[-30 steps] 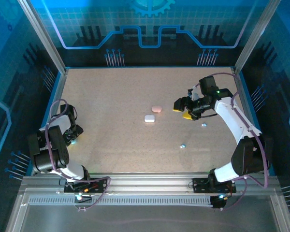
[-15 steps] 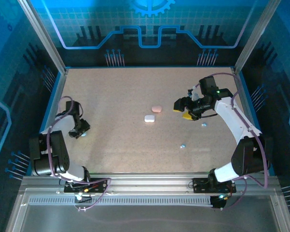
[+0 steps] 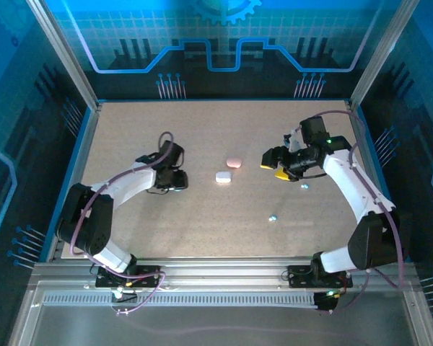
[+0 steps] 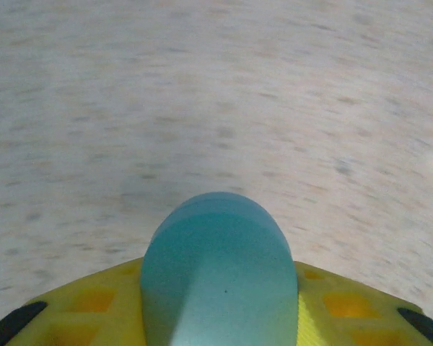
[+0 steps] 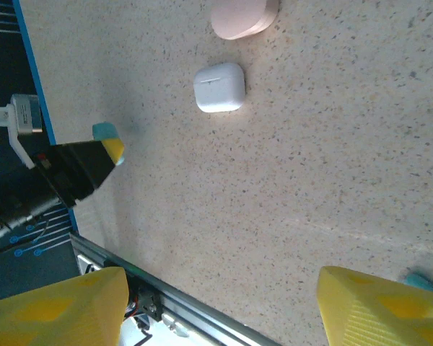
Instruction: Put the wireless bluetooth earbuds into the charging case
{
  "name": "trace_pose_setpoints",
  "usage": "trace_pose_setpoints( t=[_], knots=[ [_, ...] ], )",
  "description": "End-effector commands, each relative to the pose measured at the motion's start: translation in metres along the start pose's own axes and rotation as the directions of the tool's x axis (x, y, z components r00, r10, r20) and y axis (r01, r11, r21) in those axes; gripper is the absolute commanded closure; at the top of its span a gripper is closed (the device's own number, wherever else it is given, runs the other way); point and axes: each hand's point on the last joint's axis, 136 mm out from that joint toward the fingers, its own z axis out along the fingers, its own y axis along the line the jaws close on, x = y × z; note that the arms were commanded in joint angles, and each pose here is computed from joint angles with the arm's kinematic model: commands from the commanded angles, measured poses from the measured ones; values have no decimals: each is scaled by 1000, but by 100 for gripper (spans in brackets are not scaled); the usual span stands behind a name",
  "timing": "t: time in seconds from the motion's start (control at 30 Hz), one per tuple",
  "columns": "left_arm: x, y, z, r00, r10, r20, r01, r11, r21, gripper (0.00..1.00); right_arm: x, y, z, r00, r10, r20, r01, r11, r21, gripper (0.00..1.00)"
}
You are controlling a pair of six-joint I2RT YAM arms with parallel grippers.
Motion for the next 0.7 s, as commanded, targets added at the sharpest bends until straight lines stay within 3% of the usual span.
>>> trace_pose_setpoints(
  t=[0.0, 0.07, 0.17, 0.2, 0.27, 0.47, 0.67],
  knots=[
    [-2, -62, -12, 972, 222, 81, -231, 963, 139, 59, -7, -7, -14, 995, 18, 100, -19, 1000, 14, 29],
    [14, -104, -18, 902, 410, 132, -430, 873, 230, 57, -9, -10, -18, 990, 19, 139, -22, 999, 23, 29],
    [49, -147, -20, 737, 650, 184, -674, 688, 269, 58, -11, -22, -24, 983, 50, 178, -59, 997, 50, 29],
    [62, -156, -17, 685, 704, 187, -724, 629, 283, 58, -10, -27, -25, 980, 69, 184, -81, 995, 55, 28],
    [76, -167, -13, 628, 756, 186, -767, 560, 312, 58, -10, -35, -27, 976, 109, 191, -119, 992, 46, 28],
    [98, -176, -3, 500, 851, 159, -833, 422, 357, 57, -8, -58, -30, 952, 229, 203, -234, 972, 2, 28],
    [107, -169, 11, 382, 920, 84, -869, 327, 370, 55, -6, -67, -32, 940, 267, 214, -270, 963, -14, 28]
  ],
)
